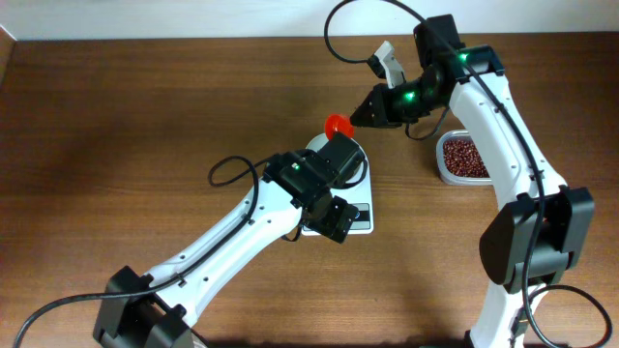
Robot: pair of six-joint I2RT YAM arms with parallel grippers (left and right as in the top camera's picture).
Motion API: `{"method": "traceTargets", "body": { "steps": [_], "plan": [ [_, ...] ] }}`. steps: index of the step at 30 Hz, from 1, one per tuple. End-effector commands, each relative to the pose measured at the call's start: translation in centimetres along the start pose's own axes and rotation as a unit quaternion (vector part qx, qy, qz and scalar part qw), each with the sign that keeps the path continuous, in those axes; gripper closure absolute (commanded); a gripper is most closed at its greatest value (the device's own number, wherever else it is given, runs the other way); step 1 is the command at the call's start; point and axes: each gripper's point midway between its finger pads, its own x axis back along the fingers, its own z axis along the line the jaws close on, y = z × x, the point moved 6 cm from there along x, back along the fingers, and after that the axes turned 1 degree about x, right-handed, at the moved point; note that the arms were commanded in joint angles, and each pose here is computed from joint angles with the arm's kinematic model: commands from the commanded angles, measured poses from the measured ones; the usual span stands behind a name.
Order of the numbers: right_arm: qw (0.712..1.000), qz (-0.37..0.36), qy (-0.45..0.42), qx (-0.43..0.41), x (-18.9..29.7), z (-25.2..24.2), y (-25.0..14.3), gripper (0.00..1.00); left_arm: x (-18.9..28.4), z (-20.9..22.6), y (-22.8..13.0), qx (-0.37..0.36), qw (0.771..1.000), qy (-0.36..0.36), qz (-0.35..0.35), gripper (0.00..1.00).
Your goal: Scoop item into bowl and weigh 50g on scale
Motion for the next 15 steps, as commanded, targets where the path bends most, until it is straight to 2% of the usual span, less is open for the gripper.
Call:
{"method": "traceTargets", "body": {
  "steps": [1,5,9,12,15],
  "plan": [
    [0.999,-0.018,0.008,0.031,1.2,1.7,0.5,0.96,0.1,0.1,0.3,-0.003,1.000,0.003,-0.004,0.01],
    [0.998,-0.023,0.005,0.059,2.0,2.4,0.5,0.96,0.1,0.1,0.3,-0.002,1.000,0.003,-0.004,0.01],
    [0.992,-0.031,-0.067,0.101,4.5,3.5,0.4,0.96,0.1,0.1,0.3,-0.002,1.000,0.003,-0.004,0.01],
    [0.987,0.005,-0.086,0.132,3.9,4.2,-0.9,0.96,0.1,0.1,0.3,-0.002,1.000,0.003,-0.004,0.01],
    [0.978,0.030,-0.145,0.145,3.0,4.2,-1.4,0.96,0.1,0.1,0.3,-0.002,1.000,0.003,-0.004,0.01]
  ]
}}
